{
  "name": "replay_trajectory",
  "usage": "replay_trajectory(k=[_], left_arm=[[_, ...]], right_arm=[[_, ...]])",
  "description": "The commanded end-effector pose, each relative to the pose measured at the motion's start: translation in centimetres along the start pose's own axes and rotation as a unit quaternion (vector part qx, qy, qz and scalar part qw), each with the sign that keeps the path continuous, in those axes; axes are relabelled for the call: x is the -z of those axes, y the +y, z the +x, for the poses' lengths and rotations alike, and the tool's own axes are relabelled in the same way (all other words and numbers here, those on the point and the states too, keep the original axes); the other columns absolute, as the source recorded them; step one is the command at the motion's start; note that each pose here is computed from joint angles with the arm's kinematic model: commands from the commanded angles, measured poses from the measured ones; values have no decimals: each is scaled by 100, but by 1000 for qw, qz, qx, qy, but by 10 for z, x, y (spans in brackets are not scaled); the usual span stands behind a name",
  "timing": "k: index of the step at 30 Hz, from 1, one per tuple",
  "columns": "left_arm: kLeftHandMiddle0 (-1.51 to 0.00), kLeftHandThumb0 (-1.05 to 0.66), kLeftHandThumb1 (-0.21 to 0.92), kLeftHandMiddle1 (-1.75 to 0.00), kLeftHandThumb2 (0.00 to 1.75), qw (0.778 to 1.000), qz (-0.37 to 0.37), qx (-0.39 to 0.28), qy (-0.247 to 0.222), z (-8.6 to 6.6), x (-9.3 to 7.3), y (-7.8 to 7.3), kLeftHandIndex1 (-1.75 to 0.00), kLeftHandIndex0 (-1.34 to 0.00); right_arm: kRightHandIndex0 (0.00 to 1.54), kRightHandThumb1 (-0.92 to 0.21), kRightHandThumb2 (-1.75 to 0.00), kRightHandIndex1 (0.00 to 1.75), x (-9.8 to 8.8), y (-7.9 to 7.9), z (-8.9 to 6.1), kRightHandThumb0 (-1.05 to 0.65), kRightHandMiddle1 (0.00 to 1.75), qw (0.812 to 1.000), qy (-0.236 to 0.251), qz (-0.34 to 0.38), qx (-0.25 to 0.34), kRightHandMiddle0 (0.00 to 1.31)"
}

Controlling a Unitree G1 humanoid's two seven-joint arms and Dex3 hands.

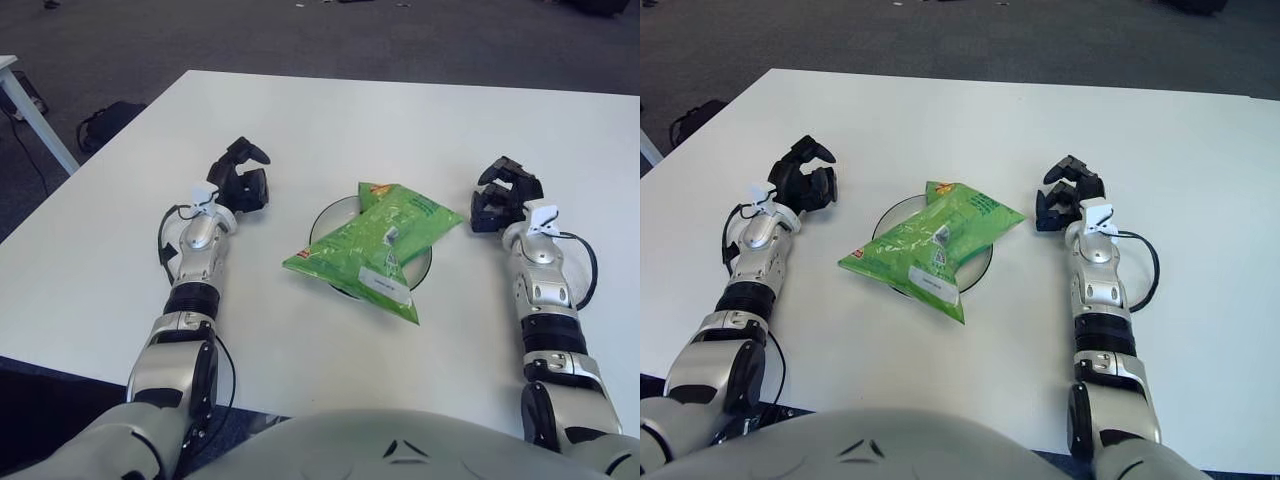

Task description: Put the snack into the plate.

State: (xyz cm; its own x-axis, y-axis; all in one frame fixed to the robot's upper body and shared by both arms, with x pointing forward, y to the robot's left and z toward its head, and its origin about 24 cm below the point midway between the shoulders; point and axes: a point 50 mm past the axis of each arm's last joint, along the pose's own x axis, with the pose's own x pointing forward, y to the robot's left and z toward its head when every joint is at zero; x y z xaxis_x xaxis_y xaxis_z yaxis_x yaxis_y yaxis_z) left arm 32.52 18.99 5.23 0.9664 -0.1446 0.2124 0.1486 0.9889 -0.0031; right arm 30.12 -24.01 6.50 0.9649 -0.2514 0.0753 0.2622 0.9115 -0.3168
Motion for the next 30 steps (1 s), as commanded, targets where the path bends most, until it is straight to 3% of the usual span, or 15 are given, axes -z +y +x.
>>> replay_trajectory(k=[1,12,14,17,30], left_arm=[[-119,-43,48,-175,111,997,-19,-10,70,-29,35,-6,-175,-48],[-122,-43,49,-175,110,997,-17,-5,71,-29,35,-7,-175,-48],[-122,-43,49,-175,110,997,-18,-4,70,-29,35,-7,-175,-48],[-122,-43,49,-175,110,998,-19,-4,68,-29,35,-8,-175,-48],[-125,-43,48,-175,111,998,-26,3,63,-29,35,-10,-175,-48]], right_arm=[[88,8,-175,175,35,7,-22,-1,169,994,80,-67,-12,73],[88,8,-175,175,49,11,-39,-1,169,991,91,-98,-10,74],[116,-8,-159,175,52,8,-40,-32,172,991,96,-92,-7,73],[130,-16,-150,175,54,7,-42,-46,174,992,99,-84,-4,71],[136,-24,-141,175,56,8,-49,-51,175,995,94,-37,6,68]])
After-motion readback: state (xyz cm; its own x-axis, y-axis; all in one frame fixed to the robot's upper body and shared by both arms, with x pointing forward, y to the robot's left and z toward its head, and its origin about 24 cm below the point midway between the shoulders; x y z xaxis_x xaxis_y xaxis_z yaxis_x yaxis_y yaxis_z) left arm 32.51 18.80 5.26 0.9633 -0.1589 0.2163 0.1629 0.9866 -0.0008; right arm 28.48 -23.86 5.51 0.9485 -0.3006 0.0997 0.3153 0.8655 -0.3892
